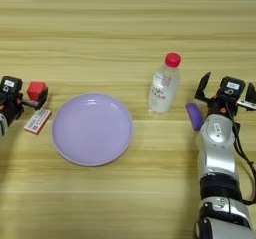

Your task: Move the objects on the table

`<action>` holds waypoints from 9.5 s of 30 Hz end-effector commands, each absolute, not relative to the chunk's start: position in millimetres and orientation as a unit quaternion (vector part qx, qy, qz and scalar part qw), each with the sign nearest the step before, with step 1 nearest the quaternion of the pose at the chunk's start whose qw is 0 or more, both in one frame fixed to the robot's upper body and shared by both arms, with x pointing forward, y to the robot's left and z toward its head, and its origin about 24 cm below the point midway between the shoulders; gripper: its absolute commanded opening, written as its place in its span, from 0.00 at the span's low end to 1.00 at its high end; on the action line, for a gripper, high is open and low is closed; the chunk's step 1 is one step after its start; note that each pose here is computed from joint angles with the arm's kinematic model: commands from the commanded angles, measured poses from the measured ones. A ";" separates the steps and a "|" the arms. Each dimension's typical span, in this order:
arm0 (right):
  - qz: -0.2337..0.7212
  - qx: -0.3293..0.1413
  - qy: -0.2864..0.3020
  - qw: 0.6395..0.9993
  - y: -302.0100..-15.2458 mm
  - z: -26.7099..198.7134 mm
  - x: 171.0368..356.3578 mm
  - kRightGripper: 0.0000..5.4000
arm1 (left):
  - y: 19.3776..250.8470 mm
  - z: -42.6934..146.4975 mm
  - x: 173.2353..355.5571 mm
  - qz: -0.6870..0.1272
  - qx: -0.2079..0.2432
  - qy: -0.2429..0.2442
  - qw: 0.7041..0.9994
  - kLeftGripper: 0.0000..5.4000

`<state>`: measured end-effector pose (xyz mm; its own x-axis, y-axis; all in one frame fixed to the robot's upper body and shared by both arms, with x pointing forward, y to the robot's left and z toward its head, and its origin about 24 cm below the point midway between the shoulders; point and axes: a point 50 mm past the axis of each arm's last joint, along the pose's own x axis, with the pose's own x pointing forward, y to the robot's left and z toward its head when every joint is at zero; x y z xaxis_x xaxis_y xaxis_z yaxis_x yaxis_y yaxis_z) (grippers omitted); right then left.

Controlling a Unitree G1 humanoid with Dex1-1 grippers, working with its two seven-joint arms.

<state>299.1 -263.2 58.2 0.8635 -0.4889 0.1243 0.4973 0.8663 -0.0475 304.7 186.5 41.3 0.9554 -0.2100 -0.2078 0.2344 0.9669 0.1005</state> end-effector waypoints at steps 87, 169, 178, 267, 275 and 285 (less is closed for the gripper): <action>-0.254 -0.036 -0.045 0.966 -260.6 56.9 299.0 1.00 | 176.6 34.9 323.2 -0.141 0.035 0.061 0.987 0.42; -0.241 -0.046 -0.043 0.969 -253.0 56.5 295.8 1.00 | 198.9 48.8 329.3 -0.046 -0.001 0.015 0.999 1.00; -0.198 -0.089 -0.026 0.976 -252.1 57.7 272.5 1.00 | 203.4 37.8 334.1 -0.019 -0.001 0.025 1.000 1.00; 0.398 -0.129 0.120 0.900 -72.6 37.9 258.2 0.96 | 208.7 36.1 334.9 0.056 0.020 0.004 0.998 1.00; 0.397 -0.126 0.123 0.901 -73.2 35.9 258.6 0.78 | 208.9 36.2 334.9 0.058 0.021 0.004 0.998 1.00; 0.388 -0.119 0.121 0.906 -74.8 36.9 261.2 0.52 | 209.1 36.1 335.0 0.059 0.021 0.004 0.998 1.00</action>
<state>259.4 -73.7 36.6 0.6616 0.6794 -0.3172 -0.7384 0.6640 -0.1177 335.4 208.4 35.4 0.9932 0.1159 -0.0127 -0.1155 0.9929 0.0290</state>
